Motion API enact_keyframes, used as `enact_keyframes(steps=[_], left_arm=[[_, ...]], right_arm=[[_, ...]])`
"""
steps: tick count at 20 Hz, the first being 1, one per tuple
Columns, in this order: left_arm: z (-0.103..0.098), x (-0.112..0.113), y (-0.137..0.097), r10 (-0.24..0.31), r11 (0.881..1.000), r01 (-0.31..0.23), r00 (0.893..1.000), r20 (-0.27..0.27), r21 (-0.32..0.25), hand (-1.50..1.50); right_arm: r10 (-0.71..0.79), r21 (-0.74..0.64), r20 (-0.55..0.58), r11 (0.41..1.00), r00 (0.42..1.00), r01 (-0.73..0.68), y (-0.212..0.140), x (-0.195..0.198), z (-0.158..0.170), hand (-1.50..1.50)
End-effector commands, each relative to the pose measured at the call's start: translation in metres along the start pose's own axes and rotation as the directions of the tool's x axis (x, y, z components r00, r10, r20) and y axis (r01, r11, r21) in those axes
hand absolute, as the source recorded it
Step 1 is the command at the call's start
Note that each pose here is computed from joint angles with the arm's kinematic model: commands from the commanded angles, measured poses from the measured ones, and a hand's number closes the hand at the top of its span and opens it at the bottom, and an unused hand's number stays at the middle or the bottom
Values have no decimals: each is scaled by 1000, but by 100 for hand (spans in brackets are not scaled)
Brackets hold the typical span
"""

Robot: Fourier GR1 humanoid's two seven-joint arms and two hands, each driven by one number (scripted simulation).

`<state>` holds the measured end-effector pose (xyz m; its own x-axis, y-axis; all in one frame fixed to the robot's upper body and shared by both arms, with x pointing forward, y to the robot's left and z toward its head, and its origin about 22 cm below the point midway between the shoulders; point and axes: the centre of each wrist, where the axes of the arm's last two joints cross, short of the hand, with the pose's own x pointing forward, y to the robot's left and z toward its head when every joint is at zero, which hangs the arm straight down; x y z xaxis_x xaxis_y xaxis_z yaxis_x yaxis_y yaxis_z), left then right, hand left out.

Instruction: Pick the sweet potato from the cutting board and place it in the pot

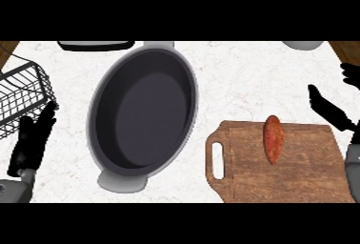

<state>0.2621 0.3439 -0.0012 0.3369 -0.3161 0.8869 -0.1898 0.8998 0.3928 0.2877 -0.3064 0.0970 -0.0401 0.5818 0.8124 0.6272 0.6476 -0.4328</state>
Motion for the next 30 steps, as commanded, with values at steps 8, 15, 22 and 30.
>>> enact_keyframes(steps=[8, 15, 22, 30], left_arm=[[4, 9, 3, -51, 998, 53, 996, -72, 35, 0], [1, 18, 8, -52, 998, 54, 995, -85, 24, 0], [4, 24, -10, -53, 998, 54, 996, -69, 17, 0], [13, 19, 5, -70, 997, 71, 995, -66, 9, 0]], right_arm=[[363, -91, -128, 922, 923, -376, 44, 19, 83, -150], [602, 142, -312, 795, 735, -590, 50, 67, 92, -150], [737, 456, -357, 674, 574, -582, 61, 123, 95, -150], [750, 517, -453, 661, 482, -544, 60, 128, 82, -150]])
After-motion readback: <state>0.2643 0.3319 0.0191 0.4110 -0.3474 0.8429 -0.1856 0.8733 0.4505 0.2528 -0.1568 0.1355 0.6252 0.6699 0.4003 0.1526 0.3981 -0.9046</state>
